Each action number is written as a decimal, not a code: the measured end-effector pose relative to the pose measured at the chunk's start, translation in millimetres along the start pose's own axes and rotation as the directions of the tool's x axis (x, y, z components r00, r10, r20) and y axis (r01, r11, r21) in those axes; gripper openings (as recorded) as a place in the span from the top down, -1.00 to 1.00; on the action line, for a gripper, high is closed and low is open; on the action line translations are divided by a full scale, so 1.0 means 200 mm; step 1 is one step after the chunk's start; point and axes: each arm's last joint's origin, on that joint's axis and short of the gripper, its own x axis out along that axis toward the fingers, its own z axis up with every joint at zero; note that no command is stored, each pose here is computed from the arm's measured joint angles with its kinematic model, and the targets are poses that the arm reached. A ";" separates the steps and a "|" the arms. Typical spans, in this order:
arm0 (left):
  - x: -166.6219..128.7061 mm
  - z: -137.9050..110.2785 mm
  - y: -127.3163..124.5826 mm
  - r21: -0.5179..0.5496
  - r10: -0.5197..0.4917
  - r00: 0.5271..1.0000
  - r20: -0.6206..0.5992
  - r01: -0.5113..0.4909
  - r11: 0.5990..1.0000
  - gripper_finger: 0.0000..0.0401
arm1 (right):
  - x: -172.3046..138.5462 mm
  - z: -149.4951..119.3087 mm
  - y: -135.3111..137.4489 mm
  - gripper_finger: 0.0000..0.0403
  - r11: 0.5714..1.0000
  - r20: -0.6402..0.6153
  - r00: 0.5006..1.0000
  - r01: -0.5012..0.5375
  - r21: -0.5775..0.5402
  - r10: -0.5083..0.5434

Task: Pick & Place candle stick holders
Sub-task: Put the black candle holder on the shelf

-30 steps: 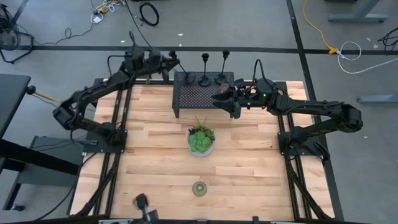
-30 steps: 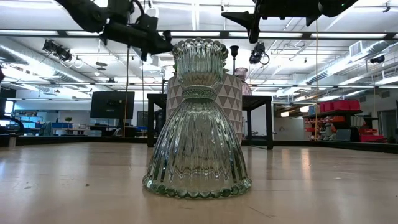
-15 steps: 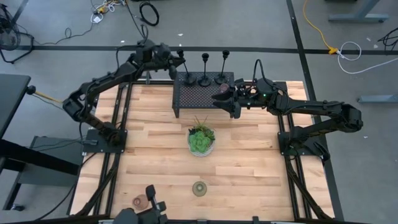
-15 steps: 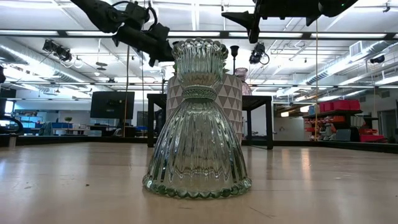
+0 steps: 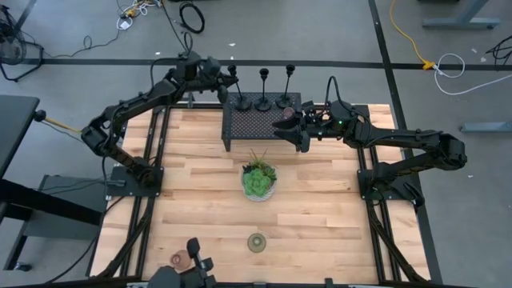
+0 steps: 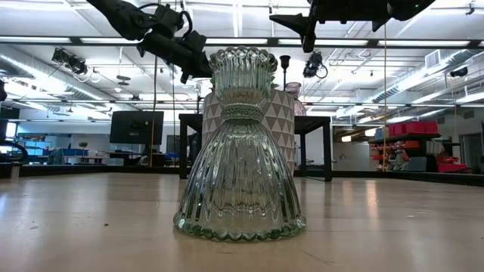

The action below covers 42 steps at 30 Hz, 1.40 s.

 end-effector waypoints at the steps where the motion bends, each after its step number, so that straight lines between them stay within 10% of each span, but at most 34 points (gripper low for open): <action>1: 0.00 0.00 0.00 0.000 0.006 1.000 0.000 -0.006 1.000 0.91 | 0.00 0.00 0.00 -0.17 1.000 0.000 1.000 0.000 0.000 0.000; 42: 0.02 -0.01 -0.03 0.028 0.065 0.998 -0.020 -0.064 0.998 0.53 | 0.00 0.00 0.00 -0.17 1.000 0.000 1.000 0.000 0.000 0.000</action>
